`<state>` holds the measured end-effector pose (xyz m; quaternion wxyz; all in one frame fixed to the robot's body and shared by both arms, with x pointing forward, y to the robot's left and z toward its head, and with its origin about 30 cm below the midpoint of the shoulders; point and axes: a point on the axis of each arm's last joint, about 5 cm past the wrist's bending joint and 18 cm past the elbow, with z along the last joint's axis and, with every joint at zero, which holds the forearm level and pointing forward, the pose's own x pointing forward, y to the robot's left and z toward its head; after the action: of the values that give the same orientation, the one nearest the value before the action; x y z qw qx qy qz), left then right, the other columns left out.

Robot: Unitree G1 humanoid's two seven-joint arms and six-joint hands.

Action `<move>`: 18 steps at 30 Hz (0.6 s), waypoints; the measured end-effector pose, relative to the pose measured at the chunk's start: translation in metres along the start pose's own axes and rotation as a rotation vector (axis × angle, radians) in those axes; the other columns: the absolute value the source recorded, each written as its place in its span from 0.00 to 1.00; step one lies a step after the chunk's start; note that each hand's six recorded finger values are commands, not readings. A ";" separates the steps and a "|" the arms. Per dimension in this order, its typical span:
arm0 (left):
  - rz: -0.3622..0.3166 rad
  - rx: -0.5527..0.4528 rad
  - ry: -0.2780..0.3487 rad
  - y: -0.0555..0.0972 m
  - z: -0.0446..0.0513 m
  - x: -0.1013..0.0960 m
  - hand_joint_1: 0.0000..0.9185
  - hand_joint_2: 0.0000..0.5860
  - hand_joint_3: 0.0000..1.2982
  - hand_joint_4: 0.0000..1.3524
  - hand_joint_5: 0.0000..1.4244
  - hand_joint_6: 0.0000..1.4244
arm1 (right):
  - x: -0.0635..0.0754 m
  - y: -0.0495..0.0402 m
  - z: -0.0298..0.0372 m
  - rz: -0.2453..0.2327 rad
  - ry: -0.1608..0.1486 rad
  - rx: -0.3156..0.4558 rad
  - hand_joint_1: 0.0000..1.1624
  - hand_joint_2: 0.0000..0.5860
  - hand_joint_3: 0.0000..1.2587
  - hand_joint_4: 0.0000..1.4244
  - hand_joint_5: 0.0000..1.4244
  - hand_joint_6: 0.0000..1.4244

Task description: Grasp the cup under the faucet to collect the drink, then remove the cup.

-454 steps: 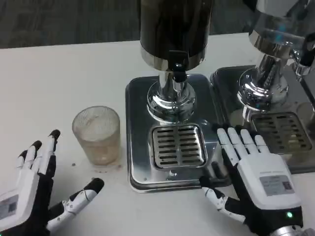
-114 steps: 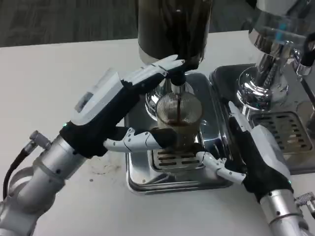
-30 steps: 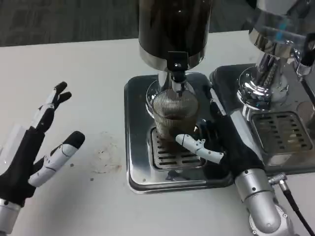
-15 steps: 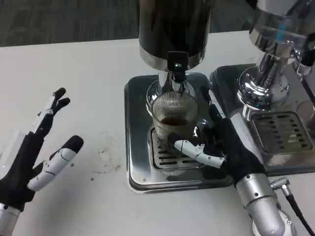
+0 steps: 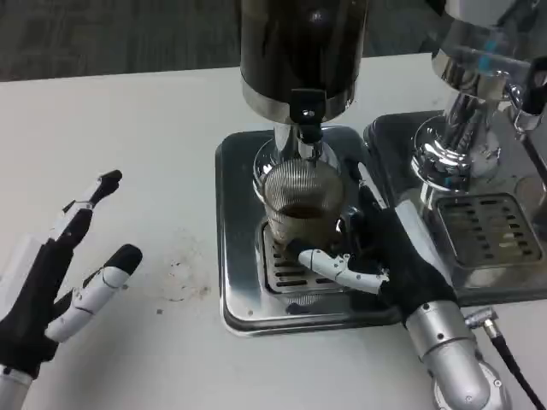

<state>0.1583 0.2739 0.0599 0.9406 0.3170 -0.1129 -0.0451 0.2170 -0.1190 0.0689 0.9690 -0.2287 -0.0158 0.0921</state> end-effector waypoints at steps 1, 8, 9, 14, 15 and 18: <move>-0.001 0.000 0.003 0.000 -0.0002 -0.001 0.00 0.26 0.08 0.00 0.04 0.00 | 0.002 0.0002 0.0007 0.003 -0.001 0.002 0.61 0.27 0.00 0.00 0.00 0.03; -0.002 -0.001 0.007 0.000 -0.0005 -0.002 0.00 0.26 0.09 0.00 0.04 0.00 | 0.014 0.0062 0.0060 0.029 -0.001 0.052 0.62 0.27 0.00 0.00 0.00 0.04; -0.002 -0.001 0.006 0.000 -0.0004 -0.002 0.00 0.26 0.09 0.00 0.04 0.00 | 0.015 0.0063 0.0066 0.032 -0.003 0.053 0.62 0.27 0.00 0.00 0.00 0.04; -0.003 0.000 0.008 -0.001 -0.0001 -0.004 0.00 0.27 0.09 0.00 0.04 0.00 | 0.019 0.0073 0.0073 0.040 0.000 0.050 0.63 0.26 0.00 0.00 0.00 0.06; -0.003 0.000 0.007 -0.001 0.0000 -0.005 0.00 0.27 0.09 0.00 0.04 0.00 | 0.020 0.0076 0.0073 0.041 0.001 0.050 0.63 0.27 0.00 0.00 0.00 0.06; 0.009 0.001 0.010 -0.001 0.0001 -0.006 0.00 0.27 0.09 0.00 0.04 0.00 | 0.022 0.0092 0.0072 0.051 -0.001 0.052 0.65 0.27 0.00 0.00 0.00 0.08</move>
<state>0.1520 0.2744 0.0585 0.9412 0.3172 -0.1095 -0.0394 0.2363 -0.1037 0.0710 0.9719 -0.2038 -0.0082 0.1175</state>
